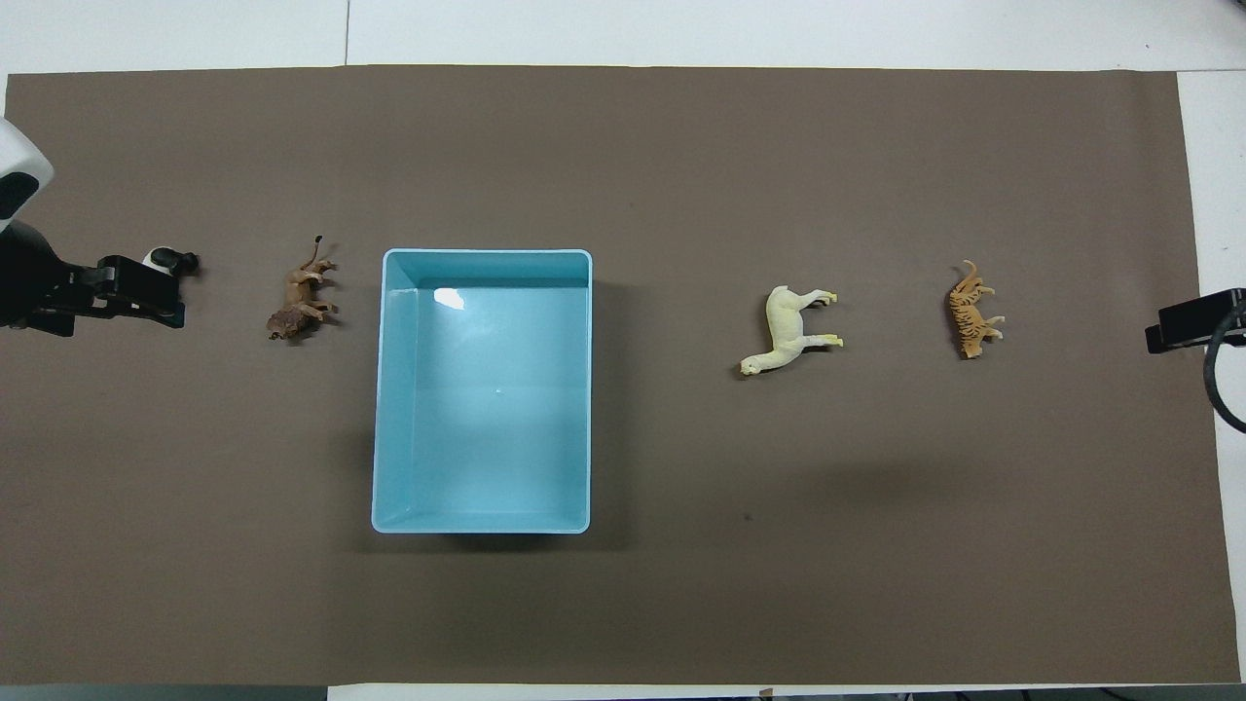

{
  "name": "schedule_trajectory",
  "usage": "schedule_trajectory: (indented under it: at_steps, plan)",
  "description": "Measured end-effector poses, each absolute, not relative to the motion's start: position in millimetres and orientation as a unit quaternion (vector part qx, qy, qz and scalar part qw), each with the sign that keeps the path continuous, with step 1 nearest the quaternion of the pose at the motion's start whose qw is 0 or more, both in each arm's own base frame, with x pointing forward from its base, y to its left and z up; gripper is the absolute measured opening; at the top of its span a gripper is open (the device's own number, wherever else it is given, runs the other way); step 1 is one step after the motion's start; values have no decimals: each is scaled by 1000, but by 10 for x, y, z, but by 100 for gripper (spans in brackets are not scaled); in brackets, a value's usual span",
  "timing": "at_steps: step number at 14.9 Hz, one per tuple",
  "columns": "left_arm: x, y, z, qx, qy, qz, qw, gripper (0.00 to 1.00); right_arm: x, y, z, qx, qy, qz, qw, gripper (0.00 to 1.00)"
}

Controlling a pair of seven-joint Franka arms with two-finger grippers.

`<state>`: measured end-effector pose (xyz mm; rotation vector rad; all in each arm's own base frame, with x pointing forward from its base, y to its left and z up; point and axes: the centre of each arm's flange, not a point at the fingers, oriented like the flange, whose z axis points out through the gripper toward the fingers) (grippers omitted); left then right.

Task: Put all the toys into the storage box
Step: 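Reach the left gripper toward the brown horse toy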

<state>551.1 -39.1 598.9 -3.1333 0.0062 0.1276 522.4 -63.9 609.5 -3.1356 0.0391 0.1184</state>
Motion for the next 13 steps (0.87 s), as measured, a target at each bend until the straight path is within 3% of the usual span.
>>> schedule_trajectory:
  at_steps: [9,13]
  plan:
    - [5507,-348,5949,-999,-2,45,3,100,5225,-632,6101,-999,12,37,1,100]
    - [5622,-243,5680,-1000,-13,-6,1,100,5216,-705,6100,-999,19,37,2,100]
